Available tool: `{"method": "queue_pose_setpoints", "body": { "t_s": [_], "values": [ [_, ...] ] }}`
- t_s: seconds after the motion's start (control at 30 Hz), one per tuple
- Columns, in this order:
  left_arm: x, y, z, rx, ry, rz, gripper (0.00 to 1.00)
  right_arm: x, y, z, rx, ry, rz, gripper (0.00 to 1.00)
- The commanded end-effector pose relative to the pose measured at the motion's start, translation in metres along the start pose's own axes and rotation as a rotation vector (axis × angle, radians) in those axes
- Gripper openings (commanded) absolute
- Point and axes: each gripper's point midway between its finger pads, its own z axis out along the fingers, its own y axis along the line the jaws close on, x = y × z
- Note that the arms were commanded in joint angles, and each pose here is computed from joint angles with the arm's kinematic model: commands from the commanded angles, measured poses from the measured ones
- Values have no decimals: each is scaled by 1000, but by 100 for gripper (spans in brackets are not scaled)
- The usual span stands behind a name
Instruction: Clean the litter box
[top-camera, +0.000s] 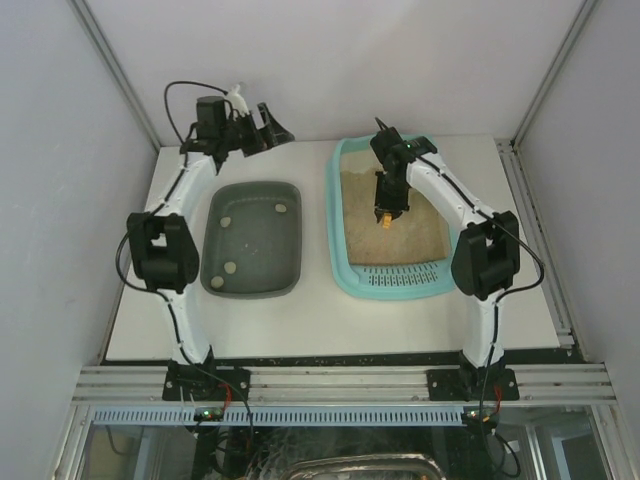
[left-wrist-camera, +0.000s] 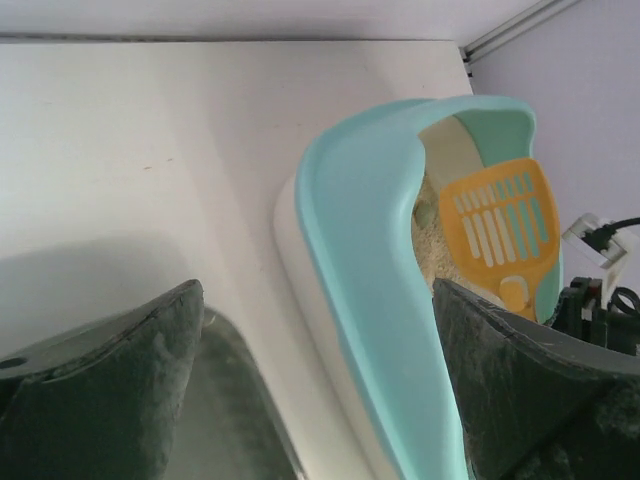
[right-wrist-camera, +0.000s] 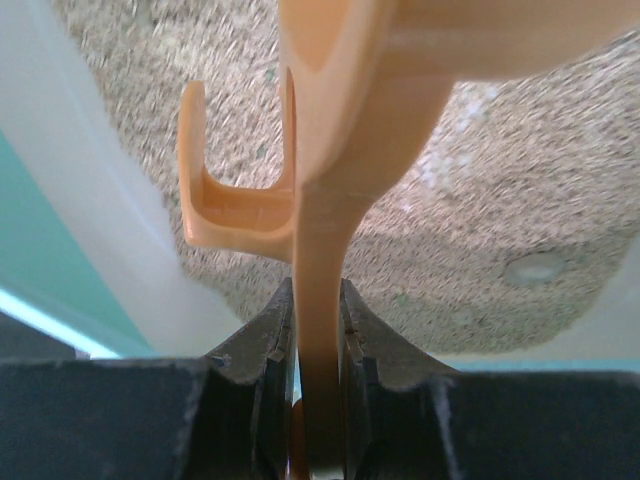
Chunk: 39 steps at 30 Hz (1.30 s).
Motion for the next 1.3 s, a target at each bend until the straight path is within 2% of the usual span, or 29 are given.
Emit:
{"method": "queue_pose_setpoints", "body": {
  "t_s": [0.0,0.13,0.33,0.63,0.83,1.0,1.27],
  "values": [
    [-43,-42,31,143,-144,-15,100,-21,-21,-4,141,-53,4,0],
    [-34,-45,58,185,-147,-97,100,-26,-34,13,223,-26,-19,0],
    [-24,-51,71,236,-158,-149,100,-38,-56,32,350,-8,-38,0],
    [-5,-45,70,223,-106,-99,100,-63,-65,71,350,-8,-13,0],
    [9,-39,54,181,-101,-10,100,-81,-50,97,268,-43,-13,0],
    [18,-22,48,152,-75,-14,100,-91,-34,116,188,-48,3,0],
    [22,6,39,116,-60,-50,100,-110,20,115,-122,-119,-60,0]
  ]
}}
